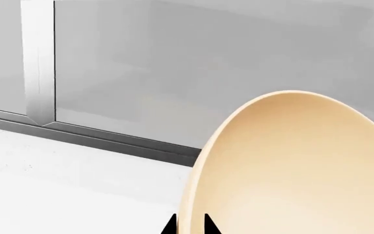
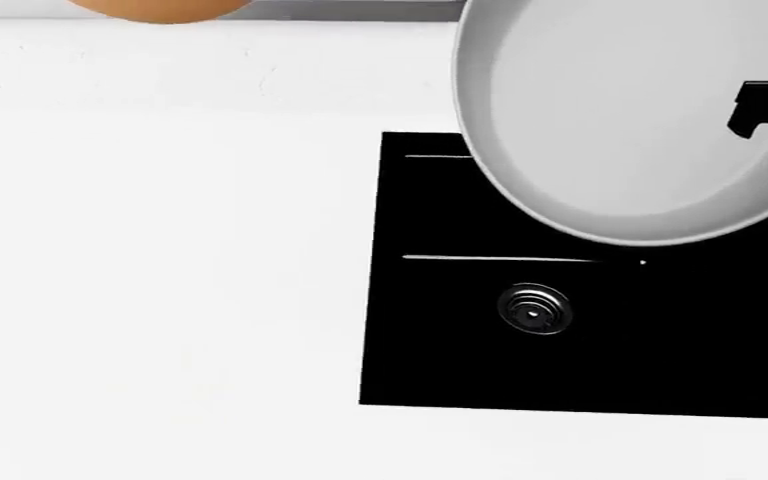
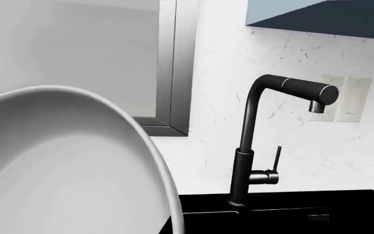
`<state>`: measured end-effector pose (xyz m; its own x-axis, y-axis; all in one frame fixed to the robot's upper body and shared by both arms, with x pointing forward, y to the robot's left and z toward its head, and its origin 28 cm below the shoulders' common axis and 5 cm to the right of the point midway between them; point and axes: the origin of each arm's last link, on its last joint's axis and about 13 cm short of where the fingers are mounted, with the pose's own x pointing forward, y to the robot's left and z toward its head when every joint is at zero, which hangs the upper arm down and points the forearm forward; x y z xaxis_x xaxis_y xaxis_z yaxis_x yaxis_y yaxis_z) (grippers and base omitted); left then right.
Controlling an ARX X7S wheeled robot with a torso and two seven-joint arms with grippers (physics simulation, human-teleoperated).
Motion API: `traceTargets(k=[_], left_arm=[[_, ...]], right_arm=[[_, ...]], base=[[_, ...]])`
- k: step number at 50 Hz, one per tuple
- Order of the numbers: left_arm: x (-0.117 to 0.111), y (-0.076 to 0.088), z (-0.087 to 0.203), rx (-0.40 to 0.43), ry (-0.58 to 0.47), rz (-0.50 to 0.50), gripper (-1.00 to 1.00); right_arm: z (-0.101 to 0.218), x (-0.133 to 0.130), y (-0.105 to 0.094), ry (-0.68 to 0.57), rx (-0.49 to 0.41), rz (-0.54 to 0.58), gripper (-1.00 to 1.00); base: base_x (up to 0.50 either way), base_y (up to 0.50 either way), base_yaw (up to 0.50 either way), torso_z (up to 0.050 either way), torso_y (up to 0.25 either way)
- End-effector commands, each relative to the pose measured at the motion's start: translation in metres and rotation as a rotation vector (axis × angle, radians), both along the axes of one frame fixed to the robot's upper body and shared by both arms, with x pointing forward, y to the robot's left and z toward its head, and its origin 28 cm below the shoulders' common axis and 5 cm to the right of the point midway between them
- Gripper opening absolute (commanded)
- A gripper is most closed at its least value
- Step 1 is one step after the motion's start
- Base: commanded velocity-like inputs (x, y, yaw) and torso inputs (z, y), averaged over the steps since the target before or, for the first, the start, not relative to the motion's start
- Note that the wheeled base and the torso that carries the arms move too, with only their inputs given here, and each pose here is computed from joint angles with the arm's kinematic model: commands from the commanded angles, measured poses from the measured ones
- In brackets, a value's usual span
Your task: Stack the bowls in the sink.
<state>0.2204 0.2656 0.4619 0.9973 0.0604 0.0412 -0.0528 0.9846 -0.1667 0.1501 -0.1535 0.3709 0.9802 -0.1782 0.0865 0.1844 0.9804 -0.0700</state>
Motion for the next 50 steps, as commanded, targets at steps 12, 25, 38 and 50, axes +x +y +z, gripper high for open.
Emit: traceTargets(k=[12, 25, 38, 50], left_arm=[[-0.0007, 0.0015, 0.0013, -0.011, -0.014, 0.000, -1.00], [-0.0007, 0.0022, 0.0003, -0.018, -0.013, 0.001, -1.00], [-0.0023, 0.0042, 0.0002, -0.022, -0.014, 0.007, -1.00], [-0.0027, 0.0049, 0.0003, -0.026, -0.014, 0.008, -1.00]], right_arm=[[0.0022, -0.0004, 0.0007, -0.064, -0.038, -0.001, -1.00], [0.0021, 0.0001, 0.0028, -0.061, -0.057, 0.008, -1.00], [0.0012, 0.0028, 0.0045, -0.051, -0.052, 0.020, -1.00], [0.0017, 0.0032, 0.0037, -0.050, -0.049, 0.011, -1.00]], base=[[0.33, -0.41, 0.00, 0.000, 0.000], [0.31, -0.08, 0.00, 0.001, 0.002], [0.00, -0.10, 0.00, 0.000, 0.001], [0.01, -0.42, 0.00, 0.000, 0.001]])
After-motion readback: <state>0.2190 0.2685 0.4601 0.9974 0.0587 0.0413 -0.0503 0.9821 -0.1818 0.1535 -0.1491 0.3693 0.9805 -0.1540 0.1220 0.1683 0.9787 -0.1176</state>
